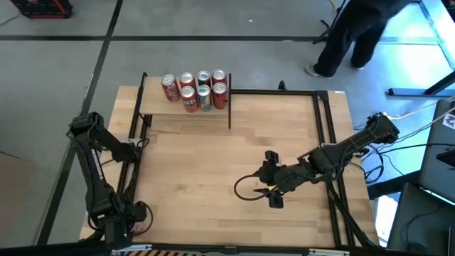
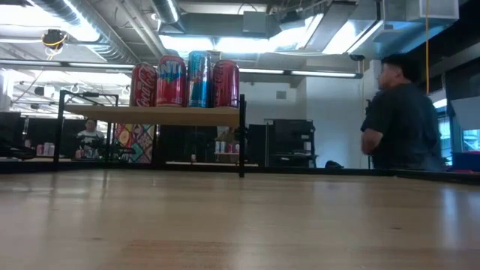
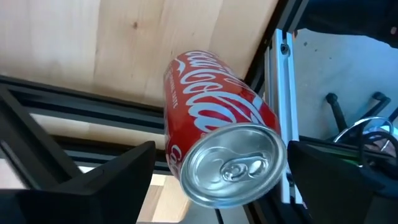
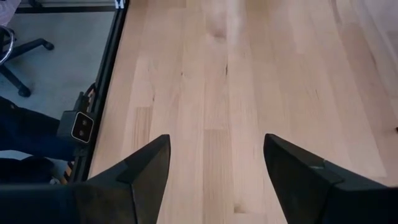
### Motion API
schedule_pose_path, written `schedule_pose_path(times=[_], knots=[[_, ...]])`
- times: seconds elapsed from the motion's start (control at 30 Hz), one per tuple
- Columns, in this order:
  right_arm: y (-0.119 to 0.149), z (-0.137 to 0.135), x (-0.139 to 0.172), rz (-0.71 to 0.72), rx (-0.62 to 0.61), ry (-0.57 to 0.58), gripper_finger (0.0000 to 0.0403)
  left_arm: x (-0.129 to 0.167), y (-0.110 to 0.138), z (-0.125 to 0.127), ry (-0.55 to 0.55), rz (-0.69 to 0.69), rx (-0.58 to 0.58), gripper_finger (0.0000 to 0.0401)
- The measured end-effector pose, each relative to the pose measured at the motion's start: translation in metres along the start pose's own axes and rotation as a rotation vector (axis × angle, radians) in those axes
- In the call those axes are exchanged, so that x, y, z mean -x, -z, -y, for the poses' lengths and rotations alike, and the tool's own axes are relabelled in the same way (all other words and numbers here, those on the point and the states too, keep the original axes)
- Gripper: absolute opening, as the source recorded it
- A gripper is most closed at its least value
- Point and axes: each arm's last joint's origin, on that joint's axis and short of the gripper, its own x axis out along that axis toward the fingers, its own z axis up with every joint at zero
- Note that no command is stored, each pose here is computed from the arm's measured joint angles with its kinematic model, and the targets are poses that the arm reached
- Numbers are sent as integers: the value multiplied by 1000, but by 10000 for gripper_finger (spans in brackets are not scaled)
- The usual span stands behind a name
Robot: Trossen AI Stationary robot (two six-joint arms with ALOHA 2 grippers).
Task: Place canned beverage on shelf
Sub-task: Put the red-white soda can on the shelf aligned with the other red-white soda can
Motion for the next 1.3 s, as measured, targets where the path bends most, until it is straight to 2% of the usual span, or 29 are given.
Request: schedule_pose_path(times=[0.33,0.7,0.83,0.97,1.13,1.3], knots=[[0,0,0,0,0,0,248,-14,2,-9,-40,20,-38,346],[0,1,0,10,0,24,248,-16,-6,-13,-57,-9,-68,273],[0,1,0,10,6,23,248,-4,-24,-12,-59,1,-143,271],[-1,1,0,11,13,24,248,13,-49,-10,-38,41,-273,273],[-1,1,0,19,13,41,248,26,-85,-21,-52,72,-443,274],[-1,1,0,23,3,47,248,30,-119,-37,-151,103,-637,274]])
